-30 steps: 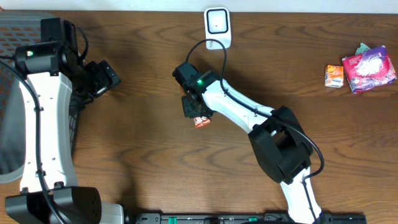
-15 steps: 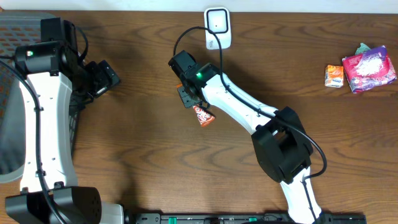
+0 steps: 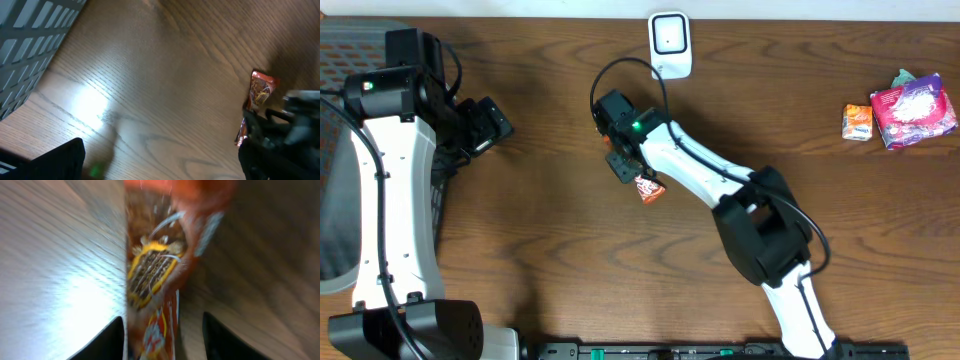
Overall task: Scan the item barcode
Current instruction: 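Lift the candy bar upright with the right gripper, then hold the candy bar in front of the white scanner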
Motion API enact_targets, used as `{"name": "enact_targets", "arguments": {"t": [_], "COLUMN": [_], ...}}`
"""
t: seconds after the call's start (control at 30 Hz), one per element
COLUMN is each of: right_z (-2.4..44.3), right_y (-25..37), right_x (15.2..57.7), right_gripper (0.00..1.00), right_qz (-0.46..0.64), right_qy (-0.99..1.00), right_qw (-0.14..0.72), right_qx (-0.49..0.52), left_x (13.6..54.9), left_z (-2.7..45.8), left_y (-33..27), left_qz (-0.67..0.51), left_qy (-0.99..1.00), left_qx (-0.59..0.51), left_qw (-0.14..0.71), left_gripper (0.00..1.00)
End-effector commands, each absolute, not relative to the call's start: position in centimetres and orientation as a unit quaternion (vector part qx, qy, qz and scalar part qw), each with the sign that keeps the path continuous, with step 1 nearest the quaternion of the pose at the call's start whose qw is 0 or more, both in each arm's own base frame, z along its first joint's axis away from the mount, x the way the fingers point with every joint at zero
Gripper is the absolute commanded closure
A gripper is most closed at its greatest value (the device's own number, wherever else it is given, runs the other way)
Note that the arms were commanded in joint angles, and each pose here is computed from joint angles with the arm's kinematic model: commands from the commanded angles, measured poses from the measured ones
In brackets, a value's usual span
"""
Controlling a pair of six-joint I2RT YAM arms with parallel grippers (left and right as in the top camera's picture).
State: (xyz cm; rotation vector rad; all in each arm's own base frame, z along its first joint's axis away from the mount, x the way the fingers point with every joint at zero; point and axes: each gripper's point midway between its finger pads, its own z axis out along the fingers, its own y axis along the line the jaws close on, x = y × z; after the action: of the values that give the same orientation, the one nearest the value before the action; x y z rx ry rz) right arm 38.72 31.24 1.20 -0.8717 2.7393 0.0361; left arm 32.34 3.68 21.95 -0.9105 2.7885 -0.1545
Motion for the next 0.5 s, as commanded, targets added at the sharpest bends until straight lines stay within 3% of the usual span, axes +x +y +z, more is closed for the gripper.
{"name": "enact_targets", "arguments": {"t": [0.0,0.1,0.47], "right_z": [-2.1,-1.6,7.5], "right_y": [30.1,30.2,27.1], "right_x": [37.9,38.2,45.4], "right_gripper": [0.74,0.98,0.99], "right_qz": [-0.016,-0.01,0.043], "right_qy": [0.947,0.956,0.968], "right_qw": [0.101,0.107,0.216], "right_qx": [-0.306,-0.273,-0.122], "left_x": [32.2,32.2,32.2], "left_z": [21.6,21.6,21.6], "left_y": [3.9,3.9,3.9], "left_qz": [-0.045,-0.045,-0.045], "left_qy": [0.945,0.945,0.945], "left_qx": [-0.311,-0.311,-0.311], "left_qw": [0.096,0.096,0.096], "left_gripper": [0.02,0.02,0.02]}}
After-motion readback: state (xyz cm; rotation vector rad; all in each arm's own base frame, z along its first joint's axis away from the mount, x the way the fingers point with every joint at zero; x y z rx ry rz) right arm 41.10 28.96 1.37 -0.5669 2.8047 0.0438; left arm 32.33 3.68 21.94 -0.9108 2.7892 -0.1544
